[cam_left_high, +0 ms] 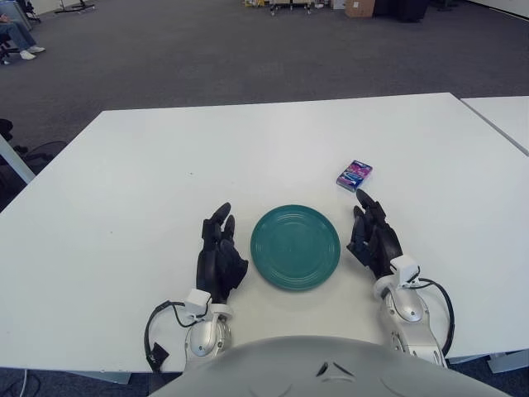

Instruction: Put the gum into the plate.

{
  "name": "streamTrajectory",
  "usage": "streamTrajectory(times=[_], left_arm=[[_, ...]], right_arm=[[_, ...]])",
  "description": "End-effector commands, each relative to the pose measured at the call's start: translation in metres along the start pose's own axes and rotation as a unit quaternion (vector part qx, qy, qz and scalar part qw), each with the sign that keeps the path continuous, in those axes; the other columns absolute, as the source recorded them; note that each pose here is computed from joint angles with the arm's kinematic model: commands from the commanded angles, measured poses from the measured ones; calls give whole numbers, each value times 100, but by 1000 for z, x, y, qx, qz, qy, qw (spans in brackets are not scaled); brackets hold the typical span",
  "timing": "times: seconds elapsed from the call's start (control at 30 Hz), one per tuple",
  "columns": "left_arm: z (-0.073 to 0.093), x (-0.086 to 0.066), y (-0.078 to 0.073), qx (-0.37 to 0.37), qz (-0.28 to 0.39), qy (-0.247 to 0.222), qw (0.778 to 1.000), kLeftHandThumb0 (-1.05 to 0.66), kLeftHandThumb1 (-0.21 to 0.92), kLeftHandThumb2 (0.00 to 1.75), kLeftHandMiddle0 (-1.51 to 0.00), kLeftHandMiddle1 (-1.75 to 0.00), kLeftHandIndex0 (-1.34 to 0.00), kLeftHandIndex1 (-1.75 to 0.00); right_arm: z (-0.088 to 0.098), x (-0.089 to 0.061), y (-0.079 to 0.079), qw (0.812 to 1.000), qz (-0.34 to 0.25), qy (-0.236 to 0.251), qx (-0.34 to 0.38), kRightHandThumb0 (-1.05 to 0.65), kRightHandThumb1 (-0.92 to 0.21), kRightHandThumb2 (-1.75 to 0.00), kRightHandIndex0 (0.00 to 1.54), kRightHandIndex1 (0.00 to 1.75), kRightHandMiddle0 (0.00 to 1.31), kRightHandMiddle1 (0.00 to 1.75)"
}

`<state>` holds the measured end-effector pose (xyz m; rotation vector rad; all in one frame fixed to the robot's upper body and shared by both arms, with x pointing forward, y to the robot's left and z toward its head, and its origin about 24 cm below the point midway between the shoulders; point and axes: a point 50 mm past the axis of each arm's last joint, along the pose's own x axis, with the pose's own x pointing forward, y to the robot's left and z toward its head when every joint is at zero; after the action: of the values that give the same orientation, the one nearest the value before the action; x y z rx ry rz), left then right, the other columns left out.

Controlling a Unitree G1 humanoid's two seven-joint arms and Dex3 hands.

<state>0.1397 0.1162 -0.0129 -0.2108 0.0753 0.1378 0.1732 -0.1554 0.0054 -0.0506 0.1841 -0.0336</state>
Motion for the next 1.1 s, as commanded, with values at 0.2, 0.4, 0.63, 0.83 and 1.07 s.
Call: streamTrajectory(times=[0.2, 0.4, 0.63, 0.83, 1.07], left_arm=[[-15, -1, -2, -8, 12, 41, 999, -99, 92, 105, -35, -1, 0, -84], [-16, 1, -3, -8, 13, 42, 999, -99, 92, 105, -35, -1, 0, -84], [-18, 4, -6, -10, 10, 39, 999, -102, 92, 105, -34, 0, 0, -81], [-18, 7, -9, -4, 11, 35, 999, -101, 92, 104, -33, 0, 0, -81], [-19, 7, -10, 8, 11, 33, 999, -101, 92, 105, -33, 0, 0, -81]], right_arm=[[10, 27, -18, 999, -11, 29, -22, -73, -92, -102, 15, 0, 0, 31], [40, 56, -28, 997, -29, -4, -69, -69, -92, -98, 17, 1, 0, 36], [65, 77, -36, 973, -40, -43, -222, -71, -92, -84, 21, 2, 0, 49], [85, 103, -46, 905, -27, -76, -417, -73, -92, -74, 23, 2, 0, 55], [95, 130, -54, 828, -2, -96, -552, -76, -92, -64, 24, 1, 0, 56]])
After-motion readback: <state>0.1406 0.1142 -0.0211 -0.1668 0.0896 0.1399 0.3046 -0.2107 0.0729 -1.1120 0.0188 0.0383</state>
